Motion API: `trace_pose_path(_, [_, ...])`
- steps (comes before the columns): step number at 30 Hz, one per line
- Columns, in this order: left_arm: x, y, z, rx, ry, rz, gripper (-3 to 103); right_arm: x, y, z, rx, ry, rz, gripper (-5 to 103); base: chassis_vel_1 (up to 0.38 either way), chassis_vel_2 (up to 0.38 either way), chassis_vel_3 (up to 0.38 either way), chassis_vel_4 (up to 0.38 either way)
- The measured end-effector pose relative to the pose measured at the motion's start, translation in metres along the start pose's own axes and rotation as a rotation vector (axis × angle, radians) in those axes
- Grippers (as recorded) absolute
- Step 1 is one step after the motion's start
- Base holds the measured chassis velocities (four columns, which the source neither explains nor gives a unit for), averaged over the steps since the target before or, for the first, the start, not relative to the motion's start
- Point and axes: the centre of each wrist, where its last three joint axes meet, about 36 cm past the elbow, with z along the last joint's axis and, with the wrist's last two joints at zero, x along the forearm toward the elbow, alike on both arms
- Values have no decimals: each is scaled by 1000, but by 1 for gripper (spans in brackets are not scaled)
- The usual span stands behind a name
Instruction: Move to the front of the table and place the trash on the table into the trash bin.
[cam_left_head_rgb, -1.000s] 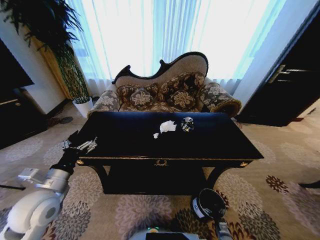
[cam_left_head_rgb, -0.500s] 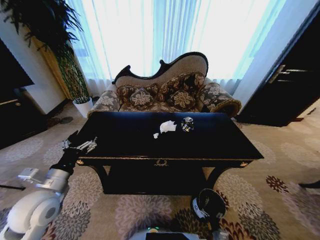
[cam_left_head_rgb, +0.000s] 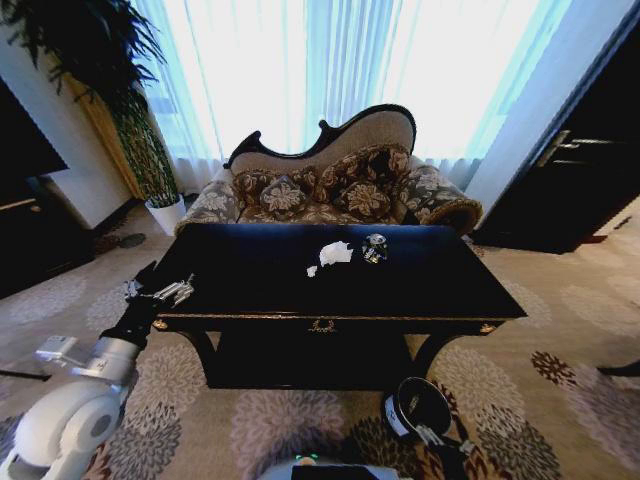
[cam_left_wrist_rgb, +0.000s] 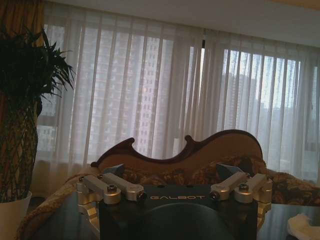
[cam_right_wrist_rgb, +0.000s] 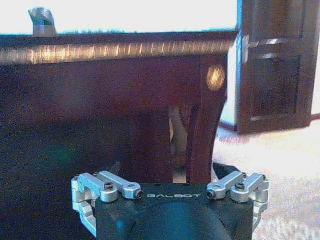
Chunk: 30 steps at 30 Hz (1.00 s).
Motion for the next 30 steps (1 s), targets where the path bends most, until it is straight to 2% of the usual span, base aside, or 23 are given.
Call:
trace_pose_path(1, [0, 0, 0, 0, 0, 0, 100, 0, 0, 0, 0, 0, 0, 100, 0, 0, 0, 0])
trace_pose_path(5, [0, 0, 0, 0, 0, 0, 100, -11, 10, -45, -42, -79, 16, 100, 0, 0, 0, 0])
trace_pose_path(12, [0, 0, 0, 0, 0, 0, 100, -17, 6, -78, -26, -146, 24, 100, 0, 0, 0, 0])
trace_pose_path(16, [0, 0, 0, 0, 0, 0, 100, -27, 6, -114, -32, -204, 25, 100, 0, 0, 0, 0])
trace_pose_path(21, [0, 0, 0, 0, 0, 0, 100, -36, 10, -140, -46, -231, 17, 100, 0, 0, 0, 0])
trace_pose_path(24, [0, 0, 0, 0, 0, 0, 100, -50, 19, -170, -64, -245, -16, 100, 0, 0, 0, 0])
trace_pose_path(30, [0, 0, 0, 0, 0, 1, 100, -72, 28, -202, -53, -229, -87, 100, 0, 0, 0, 0])
